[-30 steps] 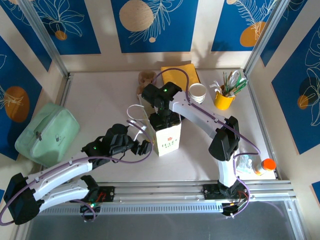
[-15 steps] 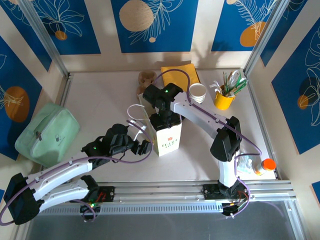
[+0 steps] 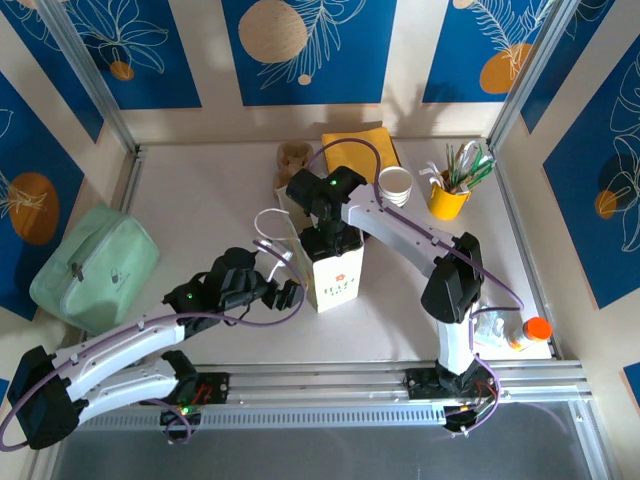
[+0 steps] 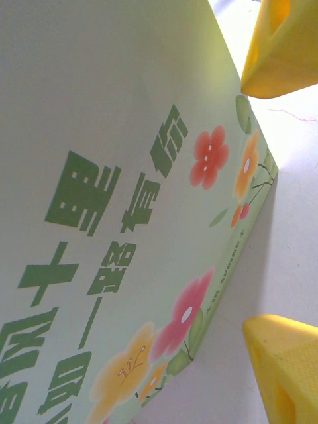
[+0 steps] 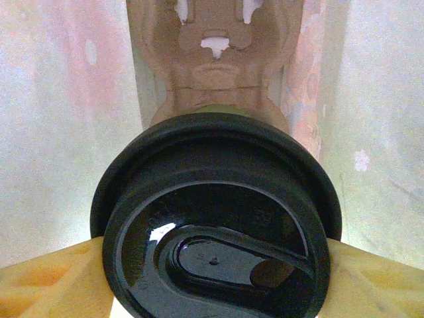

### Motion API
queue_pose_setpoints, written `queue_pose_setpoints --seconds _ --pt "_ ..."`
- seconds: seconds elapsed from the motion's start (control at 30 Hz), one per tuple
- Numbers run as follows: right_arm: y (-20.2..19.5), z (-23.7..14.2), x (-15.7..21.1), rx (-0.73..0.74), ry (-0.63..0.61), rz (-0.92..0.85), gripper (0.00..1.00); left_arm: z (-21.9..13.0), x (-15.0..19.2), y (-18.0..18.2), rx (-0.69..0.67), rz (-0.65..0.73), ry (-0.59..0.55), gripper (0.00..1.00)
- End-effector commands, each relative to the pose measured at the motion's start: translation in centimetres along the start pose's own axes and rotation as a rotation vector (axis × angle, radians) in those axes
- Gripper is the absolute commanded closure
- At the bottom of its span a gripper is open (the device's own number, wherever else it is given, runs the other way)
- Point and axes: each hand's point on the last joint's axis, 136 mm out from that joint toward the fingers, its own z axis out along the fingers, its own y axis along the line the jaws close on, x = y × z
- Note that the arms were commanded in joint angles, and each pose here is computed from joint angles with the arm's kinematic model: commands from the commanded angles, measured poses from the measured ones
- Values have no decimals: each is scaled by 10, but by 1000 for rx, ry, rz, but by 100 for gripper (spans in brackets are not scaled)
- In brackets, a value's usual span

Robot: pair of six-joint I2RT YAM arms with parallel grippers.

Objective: Pack the takeout coffee

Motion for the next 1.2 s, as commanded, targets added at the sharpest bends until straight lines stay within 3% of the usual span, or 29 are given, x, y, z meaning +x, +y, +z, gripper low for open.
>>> queue_pose_setpoints --seconds 0.0,1.17 --pt "1 -11 10 -21 9 -6 30 -5 -12 -2 -4 16 -26 16" --pt "-1 8 15 -9 71 3 30 -3 -9 -1 -8 9 -18 15"
